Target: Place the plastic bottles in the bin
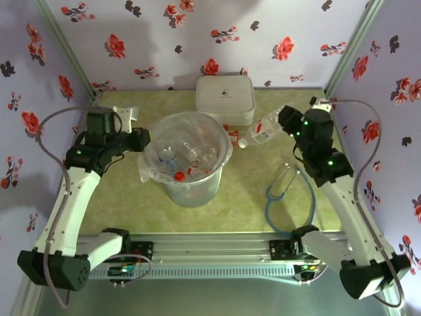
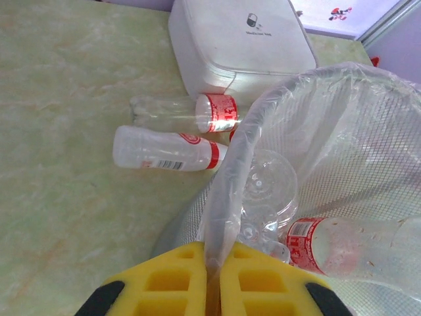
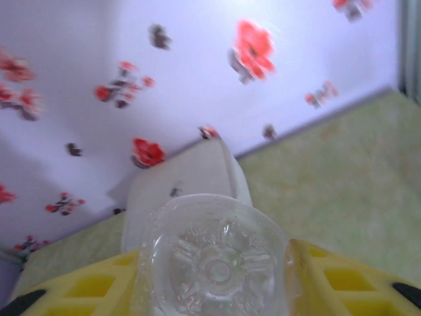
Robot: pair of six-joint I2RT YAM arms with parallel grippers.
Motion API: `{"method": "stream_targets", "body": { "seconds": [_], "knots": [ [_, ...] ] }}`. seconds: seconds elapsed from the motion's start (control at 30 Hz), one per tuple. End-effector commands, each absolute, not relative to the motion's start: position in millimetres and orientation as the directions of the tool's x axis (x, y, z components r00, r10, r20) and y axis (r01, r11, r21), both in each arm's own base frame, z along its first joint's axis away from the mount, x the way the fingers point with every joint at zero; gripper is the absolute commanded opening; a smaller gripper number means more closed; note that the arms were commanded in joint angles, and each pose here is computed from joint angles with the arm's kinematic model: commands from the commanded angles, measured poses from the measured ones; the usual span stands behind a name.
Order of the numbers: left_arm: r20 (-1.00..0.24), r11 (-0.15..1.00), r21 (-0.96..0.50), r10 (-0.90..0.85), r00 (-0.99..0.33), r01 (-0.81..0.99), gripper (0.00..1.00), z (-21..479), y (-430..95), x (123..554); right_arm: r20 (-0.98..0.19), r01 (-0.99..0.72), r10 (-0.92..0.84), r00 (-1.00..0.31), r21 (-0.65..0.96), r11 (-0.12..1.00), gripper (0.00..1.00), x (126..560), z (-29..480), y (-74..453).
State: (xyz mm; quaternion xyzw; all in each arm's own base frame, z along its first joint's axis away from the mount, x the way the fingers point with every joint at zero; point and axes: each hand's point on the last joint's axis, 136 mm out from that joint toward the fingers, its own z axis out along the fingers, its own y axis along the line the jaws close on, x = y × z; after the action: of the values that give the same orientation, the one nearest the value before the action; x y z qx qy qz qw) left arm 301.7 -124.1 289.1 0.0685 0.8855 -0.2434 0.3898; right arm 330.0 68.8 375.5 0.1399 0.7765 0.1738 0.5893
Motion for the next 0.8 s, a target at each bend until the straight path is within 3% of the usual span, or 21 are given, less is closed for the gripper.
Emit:
{"method": "stream_targets", "body": {
  "seconds": [0.0, 0.17, 0.33, 0.53, 0.77],
  "knots": [
    [-0.652, 0.835, -0.408, 0.015, -0.758, 0.369, 0.00, 269, -145, 287, -0.959, -0.221, 0.232, -0.162, 0.264, 0.939, 0.37, 315, 436, 92],
    [-0.666, 0.817, -0.410, 0.036, -0.745, 0.405, 0.00, 272, -159, 291, -0.966, -0.486, 0.256, -0.026, 0.236, 0.842, 0.36, 297, 509, 138],
    [-0.666, 0.806, -0.416, 0.046, -0.745, 0.421, 0.00, 271, -168, 292, -0.964, -0.697, 0.263, -0.021, 0.203, 0.688, 0.36, 284, 535, 199],
    [-0.669, 0.800, -0.417, 0.051, -0.741, 0.432, 0.00, 273, -174, 296, -0.992, -0.836, 0.099, -0.082, 0.123, 0.535, 0.37, 264, 501, 265],
    [-0.679, 0.793, -0.410, 0.064, -0.731, 0.450, 0.00, 278, -180, 301, -0.971, -0.904, -0.153, -0.184, 0.106, 0.414, 0.37, 246, 434, 300]
  ]
}}
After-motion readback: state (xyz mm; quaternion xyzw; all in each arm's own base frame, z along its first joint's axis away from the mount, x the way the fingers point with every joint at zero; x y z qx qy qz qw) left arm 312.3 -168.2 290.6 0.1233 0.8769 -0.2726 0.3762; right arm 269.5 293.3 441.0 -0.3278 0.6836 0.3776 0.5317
